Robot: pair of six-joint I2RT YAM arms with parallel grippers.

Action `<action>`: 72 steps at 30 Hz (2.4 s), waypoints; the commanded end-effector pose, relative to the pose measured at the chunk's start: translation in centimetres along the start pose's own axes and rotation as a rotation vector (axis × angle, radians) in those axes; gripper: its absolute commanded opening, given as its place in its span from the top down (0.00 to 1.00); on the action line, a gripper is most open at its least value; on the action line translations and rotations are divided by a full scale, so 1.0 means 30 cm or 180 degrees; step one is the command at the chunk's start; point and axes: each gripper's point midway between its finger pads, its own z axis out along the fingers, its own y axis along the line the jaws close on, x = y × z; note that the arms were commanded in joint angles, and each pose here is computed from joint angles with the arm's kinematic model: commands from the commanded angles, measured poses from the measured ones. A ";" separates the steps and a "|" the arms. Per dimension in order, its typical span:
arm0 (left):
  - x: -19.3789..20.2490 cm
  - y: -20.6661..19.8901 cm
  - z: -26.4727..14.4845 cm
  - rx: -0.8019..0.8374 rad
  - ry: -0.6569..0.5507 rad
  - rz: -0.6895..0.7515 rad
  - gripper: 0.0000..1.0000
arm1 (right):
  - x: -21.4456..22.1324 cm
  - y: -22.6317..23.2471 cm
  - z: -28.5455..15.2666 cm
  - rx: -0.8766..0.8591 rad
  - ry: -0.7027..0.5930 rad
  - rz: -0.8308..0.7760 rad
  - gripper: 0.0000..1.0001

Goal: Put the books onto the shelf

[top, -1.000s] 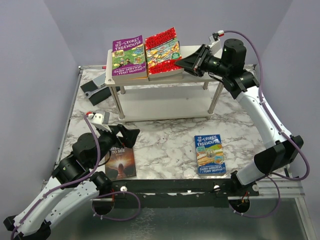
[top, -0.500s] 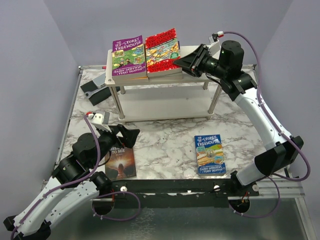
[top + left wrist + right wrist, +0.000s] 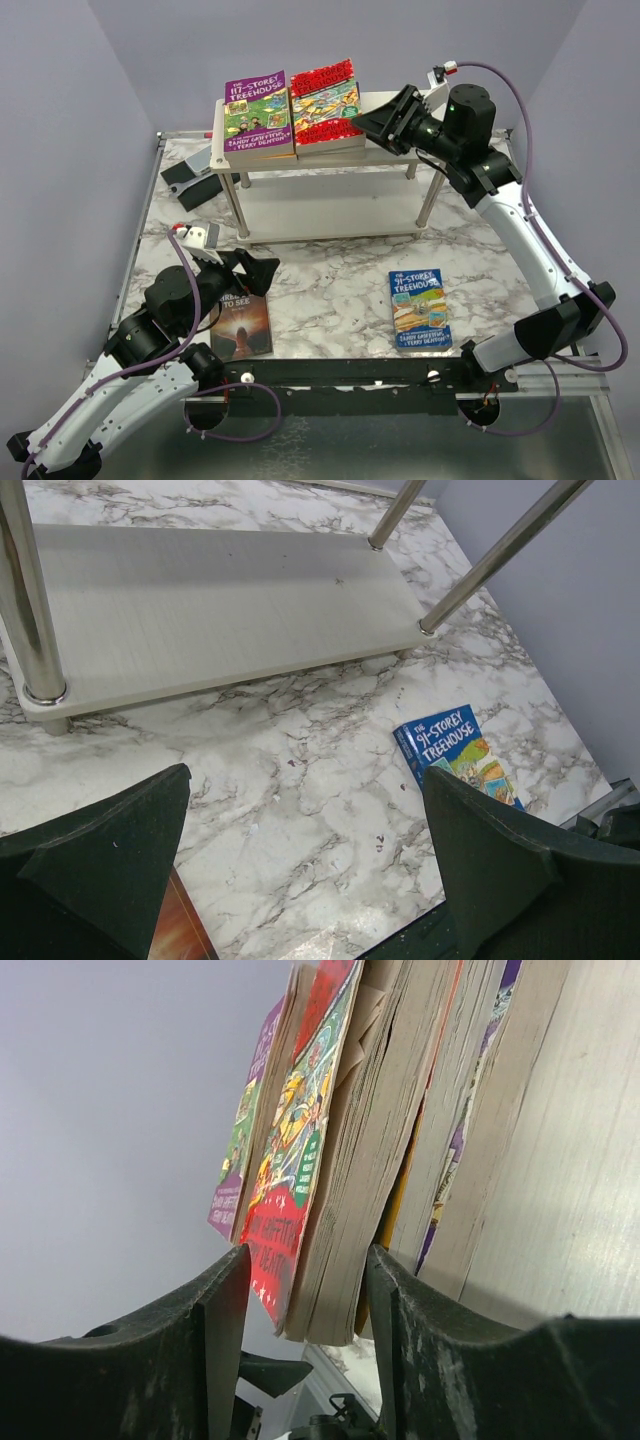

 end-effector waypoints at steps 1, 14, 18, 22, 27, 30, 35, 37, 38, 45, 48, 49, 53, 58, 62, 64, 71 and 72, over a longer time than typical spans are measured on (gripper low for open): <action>-0.002 -0.001 0.001 0.0025 -0.0030 0.0018 0.01 | -0.024 -0.005 -0.034 0.0162 -0.0144 -0.0226 0.45; -0.004 -0.004 -0.002 0.0047 -0.0037 0.0016 0.01 | -0.068 -0.083 -0.268 0.0924 -0.0517 -0.0909 0.38; -0.001 -0.004 0.000 0.0048 -0.0026 0.0019 0.01 | -0.023 -0.179 -0.361 0.1274 -0.0556 -0.0936 0.36; 0.005 -0.005 0.005 0.0046 0.0003 0.0028 0.01 | 0.051 -0.280 -0.461 0.1581 -0.0553 -0.0845 0.35; 0.005 -0.007 0.005 0.0057 0.0004 0.0027 0.01 | 0.187 -0.459 -0.564 0.2029 -0.0398 -0.0701 0.29; 0.008 -0.009 0.008 0.0063 0.0019 0.0031 0.01 | 0.294 -0.585 -0.604 0.2357 -0.0144 -0.0559 0.28; 0.009 -0.012 0.007 0.0078 0.0021 0.0031 0.01 | 0.443 -0.760 -0.659 0.2788 0.0126 -0.0297 0.26; 0.007 -0.011 0.006 0.0079 0.0014 0.0031 0.01 | 0.501 -0.816 -0.670 0.2902 0.0215 -0.0148 0.26; 0.005 -0.012 0.004 0.0083 0.0006 0.0030 0.01 | 0.531 -0.844 -0.674 0.2955 0.0273 -0.0086 0.25; 0.001 -0.015 -0.005 0.0114 -0.0021 0.0022 0.01 | 0.640 -1.000 -0.719 0.3442 0.0361 0.0185 0.20; -0.003 -0.017 -0.008 0.0127 -0.0034 0.0022 0.01 | 0.648 -1.049 -0.748 0.3654 0.0290 0.0168 0.19; -0.003 -0.018 -0.008 0.0134 -0.0036 0.0021 0.01 | 0.654 -1.069 -0.762 0.3745 0.0279 0.0161 0.19; -0.007 -0.021 -0.012 0.0152 -0.0052 0.0020 0.01 | 0.684 -1.136 -0.816 0.4039 0.0226 0.0160 0.20; -0.005 -0.025 -0.011 0.0173 -0.0043 0.0026 0.01 | 0.695 -1.165 -0.834 0.4158 0.0159 0.0199 0.20; -0.003 -0.027 -0.011 0.0181 -0.0033 0.0027 0.01 | 0.728 -1.185 -0.815 0.4098 0.0293 0.0220 0.20; -0.004 -0.026 -0.012 0.0183 -0.0040 0.0028 0.01 | 0.756 -1.188 -0.795 0.4007 0.0443 0.0239 0.21; 0.003 -0.028 -0.004 0.0186 -0.0005 0.0036 0.01 | 0.833 -1.159 -0.731 0.3452 0.0713 0.0364 0.32; 0.006 -0.030 -0.002 0.0191 0.0010 0.0035 0.01 | 0.843 -1.155 -0.728 0.3405 0.0744 0.0387 0.33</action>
